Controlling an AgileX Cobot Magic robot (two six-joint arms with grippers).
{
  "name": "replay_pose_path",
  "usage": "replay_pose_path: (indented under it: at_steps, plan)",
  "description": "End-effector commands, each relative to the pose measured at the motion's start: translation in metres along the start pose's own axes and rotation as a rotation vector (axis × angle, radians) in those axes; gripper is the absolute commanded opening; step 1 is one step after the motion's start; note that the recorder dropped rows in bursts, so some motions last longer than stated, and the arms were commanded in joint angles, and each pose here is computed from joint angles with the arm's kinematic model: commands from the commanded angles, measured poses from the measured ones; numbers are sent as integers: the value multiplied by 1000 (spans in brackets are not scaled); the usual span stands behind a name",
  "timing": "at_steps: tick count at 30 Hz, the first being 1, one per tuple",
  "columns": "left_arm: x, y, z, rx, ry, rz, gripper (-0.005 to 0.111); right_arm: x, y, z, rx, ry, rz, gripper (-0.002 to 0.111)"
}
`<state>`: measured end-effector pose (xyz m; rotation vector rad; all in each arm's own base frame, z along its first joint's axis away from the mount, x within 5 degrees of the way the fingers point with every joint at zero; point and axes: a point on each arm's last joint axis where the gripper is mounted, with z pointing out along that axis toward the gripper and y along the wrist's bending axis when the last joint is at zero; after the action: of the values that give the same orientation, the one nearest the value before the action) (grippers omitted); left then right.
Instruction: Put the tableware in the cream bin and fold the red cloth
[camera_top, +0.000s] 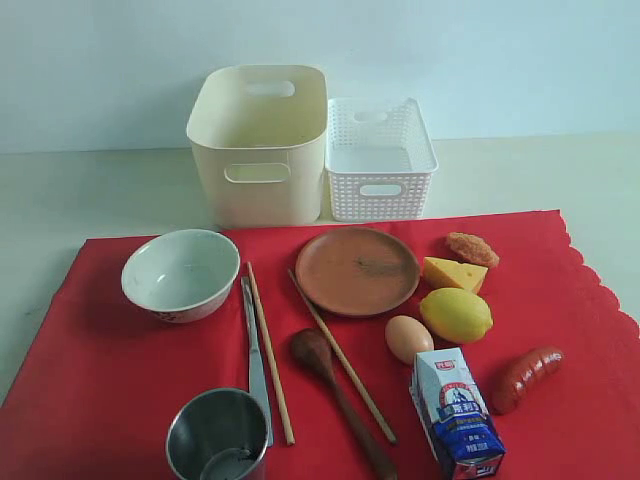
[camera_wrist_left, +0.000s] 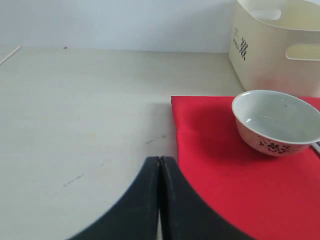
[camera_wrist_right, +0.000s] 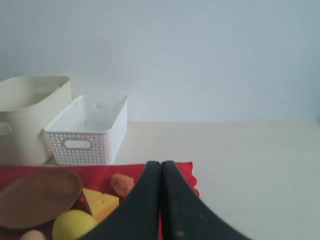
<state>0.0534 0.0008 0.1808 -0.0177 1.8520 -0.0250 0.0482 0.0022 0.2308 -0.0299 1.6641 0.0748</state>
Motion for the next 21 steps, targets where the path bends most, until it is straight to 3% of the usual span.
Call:
replay_pose_path:
  at_steps: [1,21]
  plan:
    - [0,0,0,1,-13,-3,0,-22,0,-5,2,-58,-2,0]
    - [0,0,0,1,-13,-3,0,-98,4,29,4,16,-4,0]
